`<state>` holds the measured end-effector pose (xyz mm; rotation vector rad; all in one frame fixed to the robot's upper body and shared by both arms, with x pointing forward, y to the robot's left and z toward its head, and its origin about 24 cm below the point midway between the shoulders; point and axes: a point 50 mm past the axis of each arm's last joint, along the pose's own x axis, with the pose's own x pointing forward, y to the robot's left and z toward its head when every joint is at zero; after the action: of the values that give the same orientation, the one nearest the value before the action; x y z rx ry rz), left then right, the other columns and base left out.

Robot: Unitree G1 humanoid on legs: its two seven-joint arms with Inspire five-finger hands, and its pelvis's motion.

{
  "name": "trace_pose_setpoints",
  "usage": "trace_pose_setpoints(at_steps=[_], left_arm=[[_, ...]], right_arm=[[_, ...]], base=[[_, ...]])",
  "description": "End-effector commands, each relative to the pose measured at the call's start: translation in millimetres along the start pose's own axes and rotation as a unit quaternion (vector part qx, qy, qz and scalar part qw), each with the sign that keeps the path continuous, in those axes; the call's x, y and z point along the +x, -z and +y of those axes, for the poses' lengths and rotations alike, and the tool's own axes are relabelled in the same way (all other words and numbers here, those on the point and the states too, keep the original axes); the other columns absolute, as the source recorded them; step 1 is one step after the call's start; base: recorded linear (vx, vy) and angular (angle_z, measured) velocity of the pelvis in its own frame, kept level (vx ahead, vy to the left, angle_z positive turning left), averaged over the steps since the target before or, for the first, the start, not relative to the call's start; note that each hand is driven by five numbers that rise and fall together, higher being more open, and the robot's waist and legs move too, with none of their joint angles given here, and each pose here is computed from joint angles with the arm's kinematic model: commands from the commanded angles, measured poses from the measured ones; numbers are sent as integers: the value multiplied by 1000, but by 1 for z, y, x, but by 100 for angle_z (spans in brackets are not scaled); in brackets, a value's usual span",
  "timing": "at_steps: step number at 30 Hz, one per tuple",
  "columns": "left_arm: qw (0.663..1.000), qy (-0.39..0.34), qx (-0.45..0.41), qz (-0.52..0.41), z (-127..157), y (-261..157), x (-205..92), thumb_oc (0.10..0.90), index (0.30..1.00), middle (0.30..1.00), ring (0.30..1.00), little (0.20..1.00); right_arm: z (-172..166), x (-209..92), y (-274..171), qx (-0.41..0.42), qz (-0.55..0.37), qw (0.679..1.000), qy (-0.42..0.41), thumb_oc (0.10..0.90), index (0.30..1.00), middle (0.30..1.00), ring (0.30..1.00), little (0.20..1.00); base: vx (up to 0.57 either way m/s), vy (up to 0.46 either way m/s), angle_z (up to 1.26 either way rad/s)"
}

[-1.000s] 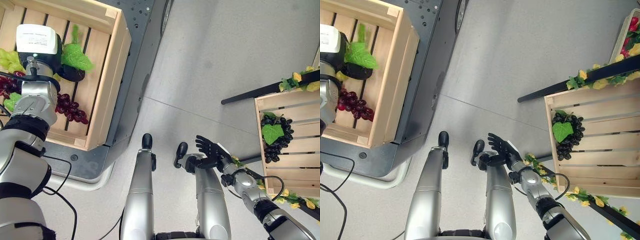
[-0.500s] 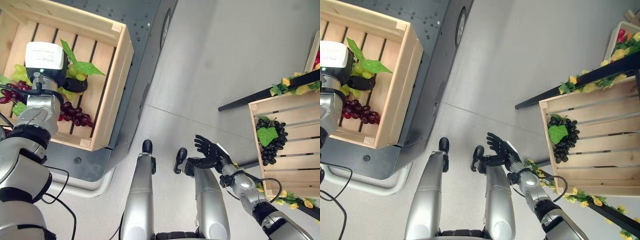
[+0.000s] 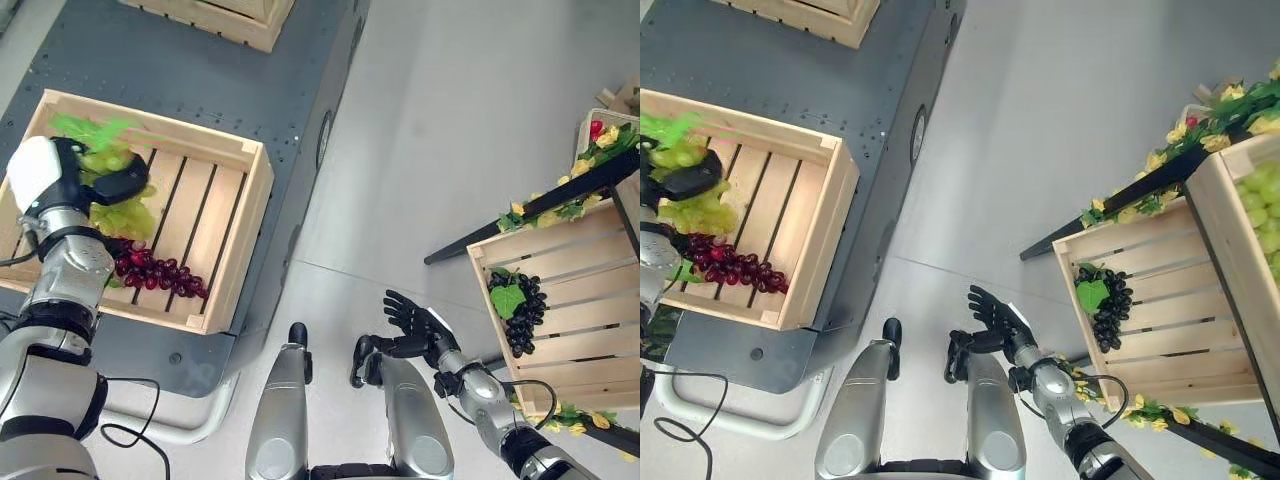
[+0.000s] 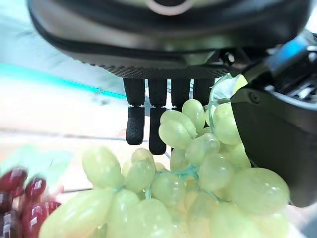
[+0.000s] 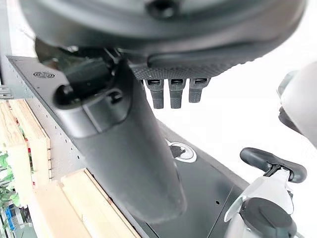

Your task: Pick up the fruits from the basket on one side to the basket on the other side

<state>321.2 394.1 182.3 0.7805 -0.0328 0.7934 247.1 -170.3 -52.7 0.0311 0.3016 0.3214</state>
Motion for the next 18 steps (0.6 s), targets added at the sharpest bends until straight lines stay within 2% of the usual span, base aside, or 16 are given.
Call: trace_pose_setpoints(at_steps=[1,7,10,13,18], left_arm=[[985,-64,-156,-20,30,-21,12,400,300,300,300,300],[946,-37,-323,-1,20,-18,6,400,300,300,300,300],[928,-19,-371,-14,16,-21,4,400,300,300,300,300],[911,10,-411,-41,10,-31,0,400,300,300,300,300],[903,60,-415,-95,-1,-52,-11,400,300,300,300,300]], right_arm=[[-2,-1,-19,-10,-55,998,11,800,900,900,900,900],[10,0,-16,-4,-55,998,2,800,900,900,900,900],[13,-2,-15,-2,-57,998,1,800,900,900,900,900],[16,-4,-15,-1,-63,998,5,800,900,900,900,900],[15,-8,-14,-2,-66,998,11,800,900,900,900,900]], base=[[0,0,0],[5,-2,0],[42,-1,-6],[49,-14,-13],[50,-41,-5]])
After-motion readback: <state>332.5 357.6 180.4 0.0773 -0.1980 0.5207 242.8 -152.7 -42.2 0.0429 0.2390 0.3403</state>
